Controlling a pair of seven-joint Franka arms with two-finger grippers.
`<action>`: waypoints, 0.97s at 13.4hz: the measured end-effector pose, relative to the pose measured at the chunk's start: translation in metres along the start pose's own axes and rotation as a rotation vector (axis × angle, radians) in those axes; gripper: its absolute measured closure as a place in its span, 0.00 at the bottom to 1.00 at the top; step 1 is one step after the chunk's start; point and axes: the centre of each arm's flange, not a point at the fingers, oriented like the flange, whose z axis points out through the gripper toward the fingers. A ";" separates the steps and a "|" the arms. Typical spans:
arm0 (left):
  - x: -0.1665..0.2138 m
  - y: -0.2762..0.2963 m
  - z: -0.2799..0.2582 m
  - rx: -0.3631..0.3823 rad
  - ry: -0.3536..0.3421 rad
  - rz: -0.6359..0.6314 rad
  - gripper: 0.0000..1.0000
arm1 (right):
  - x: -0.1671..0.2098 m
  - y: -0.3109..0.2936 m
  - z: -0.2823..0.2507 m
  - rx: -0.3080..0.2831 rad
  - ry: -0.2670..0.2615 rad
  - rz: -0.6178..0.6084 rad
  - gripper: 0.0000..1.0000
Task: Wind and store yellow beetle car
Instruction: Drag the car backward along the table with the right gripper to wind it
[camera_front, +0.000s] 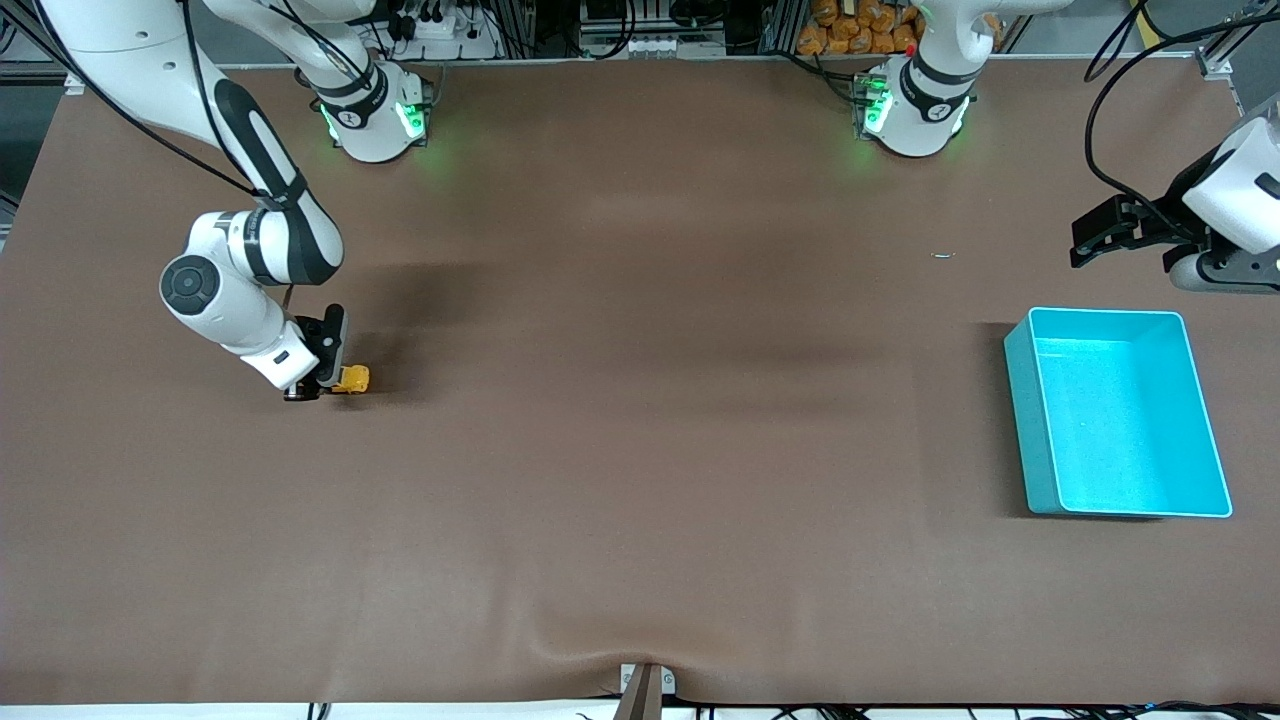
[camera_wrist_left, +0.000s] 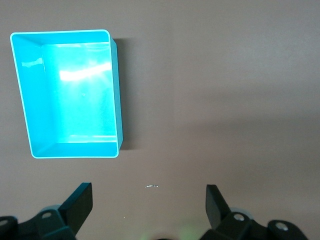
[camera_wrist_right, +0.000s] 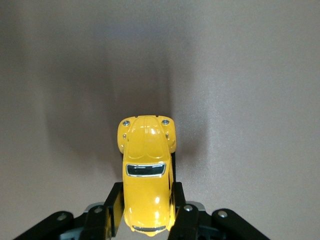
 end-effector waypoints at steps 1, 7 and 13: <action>0.000 0.000 0.000 0.000 0.000 0.000 0.00 | 0.000 0.000 0.000 0.000 0.000 -0.001 0.57; 0.000 0.004 -0.001 -0.001 0.004 0.008 0.00 | 0.000 0.000 0.000 0.001 0.000 0.000 0.57; 0.002 0.007 -0.003 -0.012 0.026 0.012 0.00 | -0.016 0.003 0.001 0.011 -0.002 -0.008 0.57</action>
